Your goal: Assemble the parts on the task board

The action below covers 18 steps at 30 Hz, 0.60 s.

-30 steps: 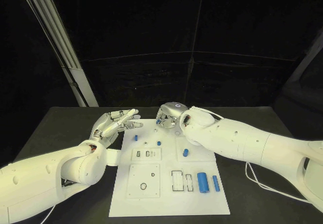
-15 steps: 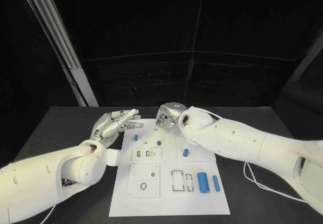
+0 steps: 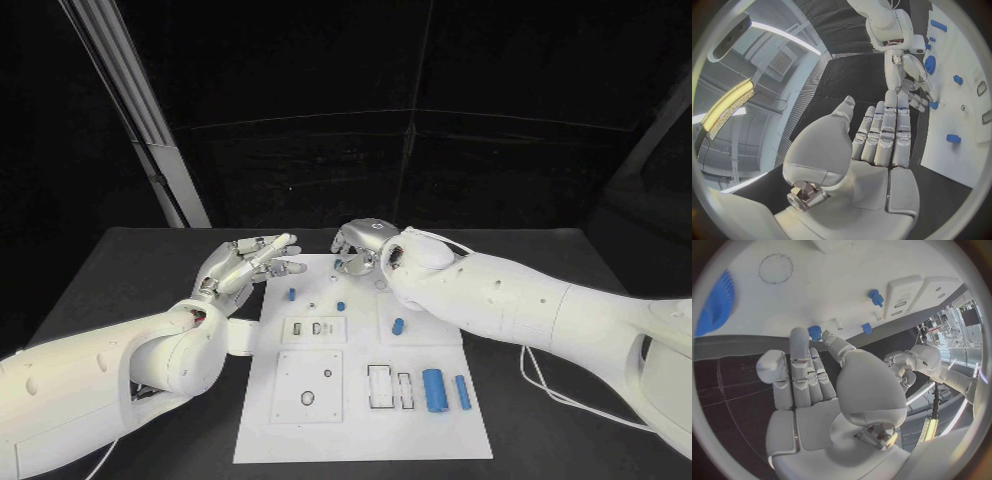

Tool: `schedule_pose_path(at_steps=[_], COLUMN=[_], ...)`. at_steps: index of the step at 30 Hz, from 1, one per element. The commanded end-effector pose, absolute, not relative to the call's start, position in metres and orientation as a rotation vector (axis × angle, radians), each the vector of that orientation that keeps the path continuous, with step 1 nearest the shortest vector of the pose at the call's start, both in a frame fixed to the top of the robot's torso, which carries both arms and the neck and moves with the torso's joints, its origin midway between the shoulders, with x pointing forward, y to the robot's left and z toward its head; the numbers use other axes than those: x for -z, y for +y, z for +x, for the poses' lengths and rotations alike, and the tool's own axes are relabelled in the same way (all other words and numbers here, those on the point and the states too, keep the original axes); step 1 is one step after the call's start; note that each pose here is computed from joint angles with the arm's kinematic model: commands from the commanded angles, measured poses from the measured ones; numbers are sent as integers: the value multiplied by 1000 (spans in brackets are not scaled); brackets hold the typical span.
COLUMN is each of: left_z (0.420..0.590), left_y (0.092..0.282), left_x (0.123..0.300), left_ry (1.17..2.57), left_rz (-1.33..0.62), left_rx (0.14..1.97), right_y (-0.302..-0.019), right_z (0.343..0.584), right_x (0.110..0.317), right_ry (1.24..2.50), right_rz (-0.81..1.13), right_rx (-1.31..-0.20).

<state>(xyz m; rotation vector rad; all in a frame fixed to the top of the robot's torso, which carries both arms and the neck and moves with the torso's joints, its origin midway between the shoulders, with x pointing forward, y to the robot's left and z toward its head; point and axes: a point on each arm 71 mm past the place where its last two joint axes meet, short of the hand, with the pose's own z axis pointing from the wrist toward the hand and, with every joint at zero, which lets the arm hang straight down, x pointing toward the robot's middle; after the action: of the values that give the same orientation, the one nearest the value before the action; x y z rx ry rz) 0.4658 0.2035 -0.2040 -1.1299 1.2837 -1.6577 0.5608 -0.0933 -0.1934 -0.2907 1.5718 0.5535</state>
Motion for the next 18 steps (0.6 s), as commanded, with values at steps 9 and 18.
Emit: schedule_pose_path(at_steps=[9, 18], left_z=[465, 464], left_y=[204, 206], left_x=[202, 202], left_ry=[1288, 1290], left_rz=[-1124, -1127], left_rx=[1677, 1677], right_y=[-126, -182], right_z=[547, 540], right_x=[179, 163], right_ry=[1525, 1637], right_rz=[-184, 11], right_rx=[-633, -597])
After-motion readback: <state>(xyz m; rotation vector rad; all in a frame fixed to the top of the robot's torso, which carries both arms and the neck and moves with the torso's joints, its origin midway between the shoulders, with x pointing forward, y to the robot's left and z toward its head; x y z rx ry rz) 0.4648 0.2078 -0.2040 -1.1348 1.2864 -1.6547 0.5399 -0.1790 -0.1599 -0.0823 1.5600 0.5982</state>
